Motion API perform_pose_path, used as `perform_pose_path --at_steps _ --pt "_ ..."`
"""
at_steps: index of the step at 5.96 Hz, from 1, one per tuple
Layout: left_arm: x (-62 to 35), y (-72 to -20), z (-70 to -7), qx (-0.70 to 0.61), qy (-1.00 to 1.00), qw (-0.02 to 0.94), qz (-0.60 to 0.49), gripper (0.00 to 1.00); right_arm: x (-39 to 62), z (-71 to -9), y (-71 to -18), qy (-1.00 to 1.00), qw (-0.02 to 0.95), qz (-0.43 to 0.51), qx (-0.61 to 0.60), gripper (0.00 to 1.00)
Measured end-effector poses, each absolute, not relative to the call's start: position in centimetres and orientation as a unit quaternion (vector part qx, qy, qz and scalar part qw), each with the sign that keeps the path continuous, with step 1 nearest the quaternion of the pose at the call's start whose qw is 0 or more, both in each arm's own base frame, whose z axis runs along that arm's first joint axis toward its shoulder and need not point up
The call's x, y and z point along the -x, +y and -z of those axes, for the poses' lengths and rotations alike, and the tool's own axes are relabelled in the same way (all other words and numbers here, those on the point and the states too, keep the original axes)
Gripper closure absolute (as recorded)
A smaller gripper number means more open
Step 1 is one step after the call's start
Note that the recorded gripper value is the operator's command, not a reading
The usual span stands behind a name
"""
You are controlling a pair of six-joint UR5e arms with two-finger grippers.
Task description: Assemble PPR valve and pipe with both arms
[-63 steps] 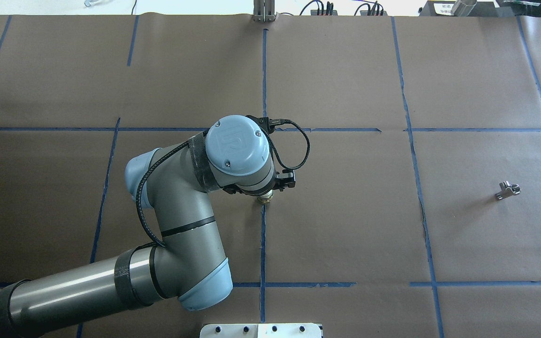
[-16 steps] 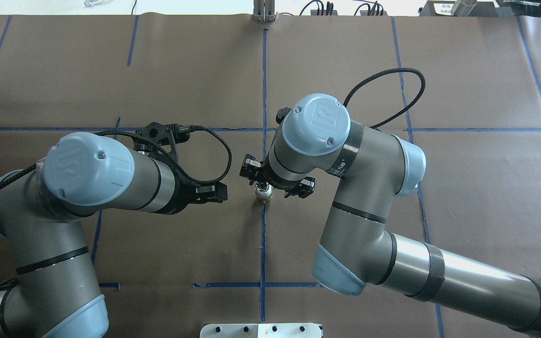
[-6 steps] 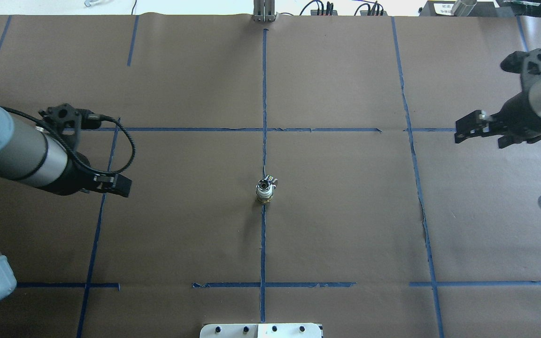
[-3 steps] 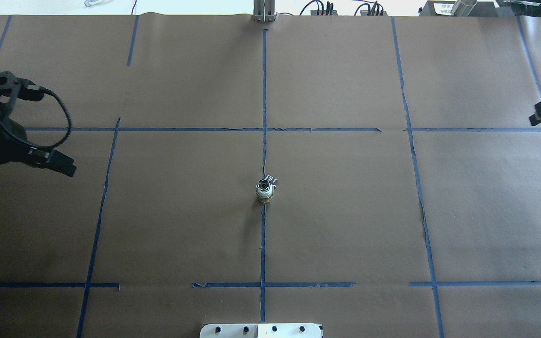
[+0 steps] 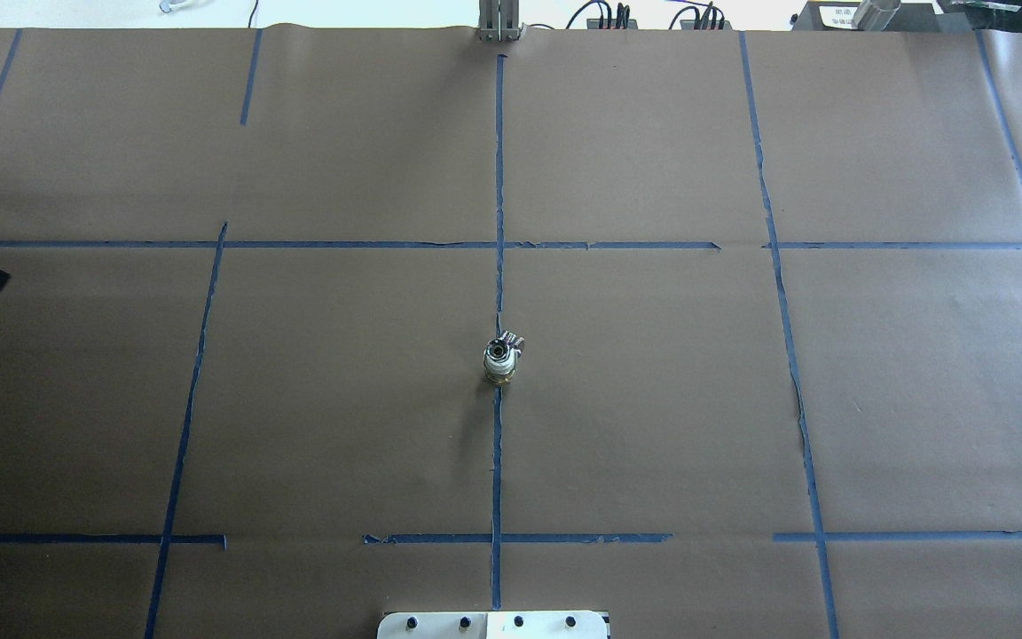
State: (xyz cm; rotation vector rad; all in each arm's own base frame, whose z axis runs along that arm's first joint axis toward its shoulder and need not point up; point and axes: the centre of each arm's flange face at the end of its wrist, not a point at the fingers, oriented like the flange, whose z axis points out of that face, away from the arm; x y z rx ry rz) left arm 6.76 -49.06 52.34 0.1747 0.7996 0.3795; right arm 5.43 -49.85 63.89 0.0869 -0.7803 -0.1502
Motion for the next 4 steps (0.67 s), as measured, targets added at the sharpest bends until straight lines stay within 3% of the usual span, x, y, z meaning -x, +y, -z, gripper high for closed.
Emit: perform_pose_path --at_steps 1,2,4 --pt "-2.3 -49.5 -57.6 -0.075 0.392 0.899 -0.179 0.12 -6.0 -65.2 -48.9 -0.385 0.919 0.075 -0.038 0.00" --pt "0.4 -49.4 -61.0 -0.060 0.407 0.897 -0.158 0.00 -6.3 -65.8 -48.0 -0.396 0.915 0.074 -0.036 0.00" --pt "1.8 -49.2 -62.5 -0.023 0.418 0.904 -0.086 0.00 -6.3 -66.1 -47.7 -0.398 0.914 0.074 -0.037 0.00"
